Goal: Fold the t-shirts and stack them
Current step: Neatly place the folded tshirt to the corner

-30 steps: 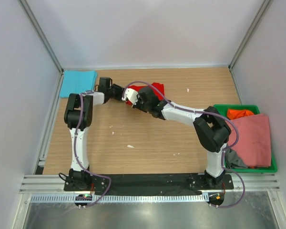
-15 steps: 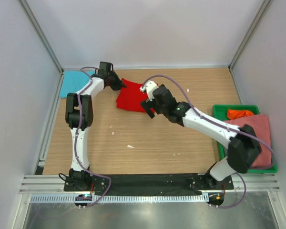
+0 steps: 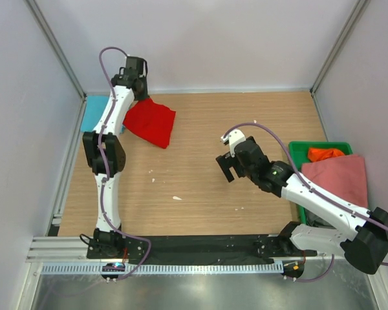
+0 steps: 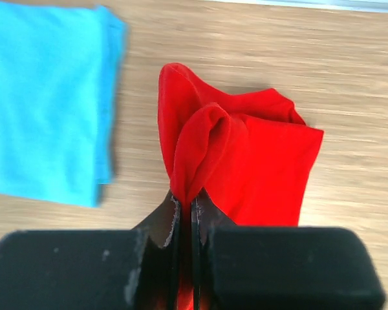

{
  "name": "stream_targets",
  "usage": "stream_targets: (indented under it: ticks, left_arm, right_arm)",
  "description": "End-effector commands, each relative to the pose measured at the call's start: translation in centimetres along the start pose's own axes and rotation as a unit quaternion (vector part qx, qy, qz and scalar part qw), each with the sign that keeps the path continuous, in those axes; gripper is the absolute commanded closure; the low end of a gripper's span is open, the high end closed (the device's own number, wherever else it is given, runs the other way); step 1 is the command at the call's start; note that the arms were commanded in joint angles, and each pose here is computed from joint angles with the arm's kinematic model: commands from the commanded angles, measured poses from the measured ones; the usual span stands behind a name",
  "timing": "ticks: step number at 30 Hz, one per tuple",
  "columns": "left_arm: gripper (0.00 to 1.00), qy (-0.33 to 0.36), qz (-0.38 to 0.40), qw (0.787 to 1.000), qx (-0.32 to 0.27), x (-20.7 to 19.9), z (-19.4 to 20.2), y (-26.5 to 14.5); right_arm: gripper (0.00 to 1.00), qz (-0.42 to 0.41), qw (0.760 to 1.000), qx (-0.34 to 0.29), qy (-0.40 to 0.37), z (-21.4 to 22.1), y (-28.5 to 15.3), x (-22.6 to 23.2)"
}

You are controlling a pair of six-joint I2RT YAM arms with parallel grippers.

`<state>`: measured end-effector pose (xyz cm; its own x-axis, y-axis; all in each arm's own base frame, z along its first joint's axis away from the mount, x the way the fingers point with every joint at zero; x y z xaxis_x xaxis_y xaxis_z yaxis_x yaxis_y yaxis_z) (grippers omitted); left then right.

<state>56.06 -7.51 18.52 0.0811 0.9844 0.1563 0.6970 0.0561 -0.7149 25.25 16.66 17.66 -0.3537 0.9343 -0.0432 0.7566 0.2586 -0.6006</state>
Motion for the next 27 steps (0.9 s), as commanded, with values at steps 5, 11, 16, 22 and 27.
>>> stream_targets:
  ticks: [5,11,16,22,27]
  left_arm:
    - [1.0,0.118,-0.105,0.987,-0.03,7.3,-2.7,-3.7]
    - [1.0,0.121,-0.13,0.981,-0.079,9.7,-5.2,-3.5]
    - [1.0,0.089,-0.132,0.981,-0.111,12.1,-6.7,-2.7]
    - [1.0,0.108,-0.129,0.976,-0.135,12.5,-7.9,-2.3]
    - [1.0,0.115,-0.128,0.976,-0.133,13.1,-7.6,-2.5]
  right_arm:
    - [0.0,-0.021,1.0,-0.01,-0.004,-0.8,-0.4,0.5]
    - [0.0,-0.033,0.999,0.009,-0.01,-0.2,0.4,1.2]
    - [0.0,-0.035,0.999,0.025,-0.015,0.2,1.1,1.5]
    - [0.0,-0.038,0.998,0.036,-0.018,0.7,1.7,1.8]
    - [0.0,-0.044,0.998,0.036,-0.016,0.2,2.4,2.4]
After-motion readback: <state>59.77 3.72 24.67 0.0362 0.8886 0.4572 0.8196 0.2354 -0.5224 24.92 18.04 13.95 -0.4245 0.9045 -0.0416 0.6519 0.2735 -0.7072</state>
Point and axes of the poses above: each gripper's point midway between its finger pads, its own y axis out along the fingers, its own x axis along the line the jaws close on, z = x × y, the point moved 2 cm from there along -y, back along the fingers, and after that the axes turned 13 degrees about y, right-handed, at the moved point
